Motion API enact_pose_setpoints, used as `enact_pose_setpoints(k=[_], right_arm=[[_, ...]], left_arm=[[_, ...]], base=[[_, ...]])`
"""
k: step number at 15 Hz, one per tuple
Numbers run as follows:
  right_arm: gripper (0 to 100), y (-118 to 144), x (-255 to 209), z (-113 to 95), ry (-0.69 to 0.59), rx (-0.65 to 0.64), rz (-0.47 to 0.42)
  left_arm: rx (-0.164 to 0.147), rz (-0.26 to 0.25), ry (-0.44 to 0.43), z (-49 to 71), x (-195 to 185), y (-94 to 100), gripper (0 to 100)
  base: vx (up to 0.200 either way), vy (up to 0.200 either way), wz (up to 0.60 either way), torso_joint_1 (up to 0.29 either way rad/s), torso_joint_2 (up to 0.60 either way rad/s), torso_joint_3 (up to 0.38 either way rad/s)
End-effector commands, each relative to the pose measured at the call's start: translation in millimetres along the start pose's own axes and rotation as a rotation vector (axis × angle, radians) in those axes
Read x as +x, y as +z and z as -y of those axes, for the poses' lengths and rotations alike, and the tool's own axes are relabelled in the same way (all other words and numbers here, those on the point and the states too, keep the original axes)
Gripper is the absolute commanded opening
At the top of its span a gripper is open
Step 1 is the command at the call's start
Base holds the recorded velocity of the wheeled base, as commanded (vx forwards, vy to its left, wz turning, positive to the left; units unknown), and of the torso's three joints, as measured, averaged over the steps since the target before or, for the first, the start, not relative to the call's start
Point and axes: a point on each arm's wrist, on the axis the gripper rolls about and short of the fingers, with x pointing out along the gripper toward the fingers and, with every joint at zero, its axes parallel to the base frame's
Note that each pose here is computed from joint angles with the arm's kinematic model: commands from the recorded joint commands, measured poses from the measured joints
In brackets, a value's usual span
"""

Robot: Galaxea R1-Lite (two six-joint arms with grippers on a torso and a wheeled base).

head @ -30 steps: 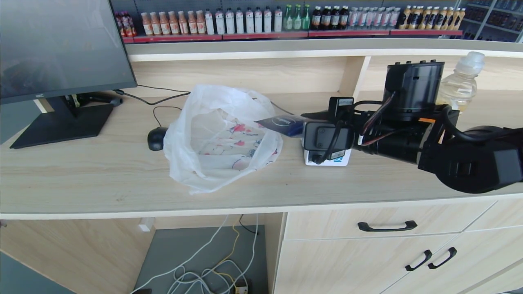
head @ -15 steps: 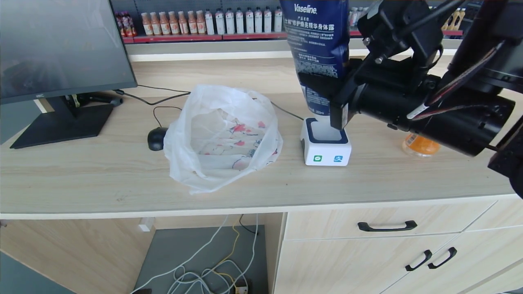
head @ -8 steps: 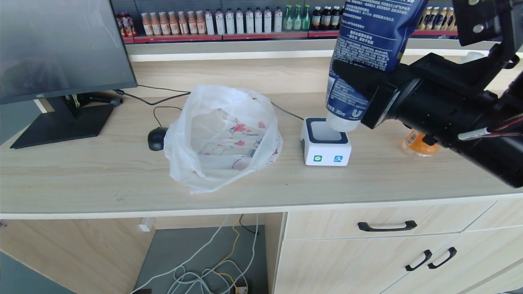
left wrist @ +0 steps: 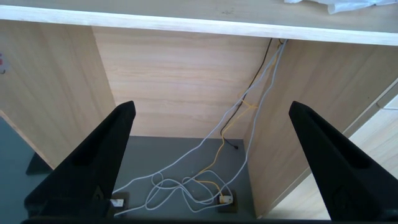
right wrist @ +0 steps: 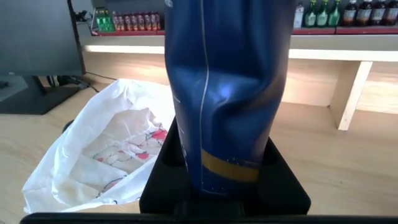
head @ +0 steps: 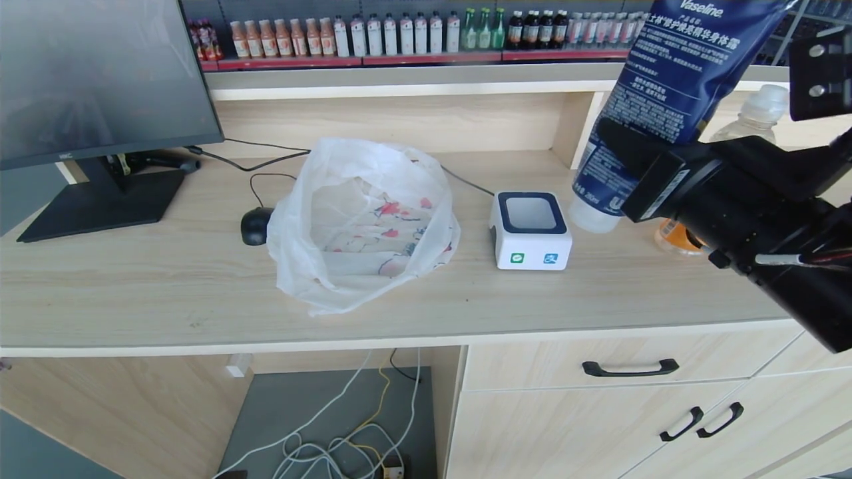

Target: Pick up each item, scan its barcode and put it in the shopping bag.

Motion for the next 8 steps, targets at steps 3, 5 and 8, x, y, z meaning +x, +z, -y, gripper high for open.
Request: enact_pose_setpoints(k=[3,5,8], right_arm=[[0,-2.4,1.7,1.2,-0.007,0.007,-0.006],[0,-1.9,1.5,1.6,-0.008,0.007,-0.004],[0,-2.7,1.2,1.6,-0.008,0.006,-0.007]], left_arm=[[0.001,0.000,0.000,0.0,0.0,0.0,100],[0.000,0.000,0.000,0.0,0.0,0.0,100],[-0.002,0.000,0.000,0.0,0.0,0.0,100]], base=[[0.000,0.067,0.00,0.001,0.00,0.001],[0.000,0.200,0.00,0.000,0.01,0.002],[0.000,0.200,0.00,-0.002,0.00,0.004]])
